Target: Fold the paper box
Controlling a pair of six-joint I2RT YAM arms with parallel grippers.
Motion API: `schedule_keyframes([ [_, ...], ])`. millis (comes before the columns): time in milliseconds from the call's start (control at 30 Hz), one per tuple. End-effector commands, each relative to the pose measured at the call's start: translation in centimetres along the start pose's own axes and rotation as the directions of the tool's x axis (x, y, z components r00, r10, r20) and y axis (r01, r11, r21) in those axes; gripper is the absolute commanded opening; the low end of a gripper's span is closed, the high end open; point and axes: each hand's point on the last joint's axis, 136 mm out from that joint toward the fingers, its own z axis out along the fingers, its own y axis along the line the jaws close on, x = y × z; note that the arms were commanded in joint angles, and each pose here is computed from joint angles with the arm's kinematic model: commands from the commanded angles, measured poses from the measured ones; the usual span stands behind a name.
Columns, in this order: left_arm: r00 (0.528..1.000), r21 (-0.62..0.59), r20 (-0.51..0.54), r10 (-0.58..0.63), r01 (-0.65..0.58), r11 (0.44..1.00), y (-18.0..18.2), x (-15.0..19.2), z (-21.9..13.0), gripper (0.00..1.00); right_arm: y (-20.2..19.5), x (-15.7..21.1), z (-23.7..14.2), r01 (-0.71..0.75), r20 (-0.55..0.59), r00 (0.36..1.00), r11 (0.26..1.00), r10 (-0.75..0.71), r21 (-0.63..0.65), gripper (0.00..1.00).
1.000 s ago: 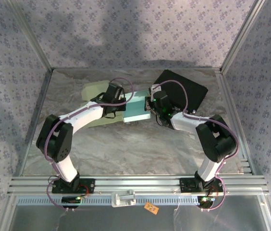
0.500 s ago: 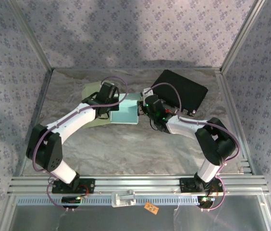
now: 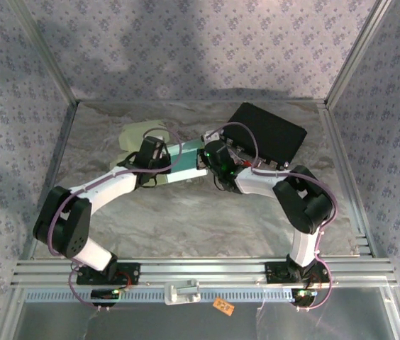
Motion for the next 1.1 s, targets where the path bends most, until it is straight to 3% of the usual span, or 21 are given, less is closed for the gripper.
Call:
schedule_keyframes([
  [0, 0.99, 0.206, 0.138, -0.03, 0.001, 0.978, -4.3, -3.1, -1.3, 0.0, 2.0, 2.0, 0.5, -0.017, -0.044, 0.999, 0.998, 0.014, -0.056, 0.0],
  [233, 0.995, 0.201, 0.102, -0.004, -0.017, 0.979, -4.4, -1.4, -0.8, 0.0, 1.1, 2.8, -0.2, 0.015, -0.088, 0.996, 1.0, -0.016, -0.019, 0.01],
  [400, 0.996, 0.112, 0.081, 0.026, -0.035, 0.993, -2.8, -0.2, -0.9, 0.0, 0.2, 1.6, -2.2, -0.048, -0.124, 0.991, 0.998, 0.053, 0.04, 0.24],
  [533, 0.997, 0.086, 0.068, 0.036, -0.042, 0.995, -2.3, 0.5, -0.7, 0.0, 0.9, 1.5, -4.5, -0.174, -0.189, 0.967, 0.985, 0.172, 0.002, 0.44],
  [800, 0.994, 0.07, 0.067, 0.089, -0.093, 0.993, -3.0, 0.8, -0.6, 0.0, 1.9, 3.7, -7.4, -0.385, -0.344, 0.865, 0.923, 0.364, 0.007, 0.58],
  [1067, 0.992, 0.067, 0.062, 0.107, -0.111, 0.992, -3.4, 1.0, -0.4, 0.0, 4.1, 2.0, -11.1, -0.494, -0.475, 0.766, 0.87, 0.433, -0.003, 0.71],
])
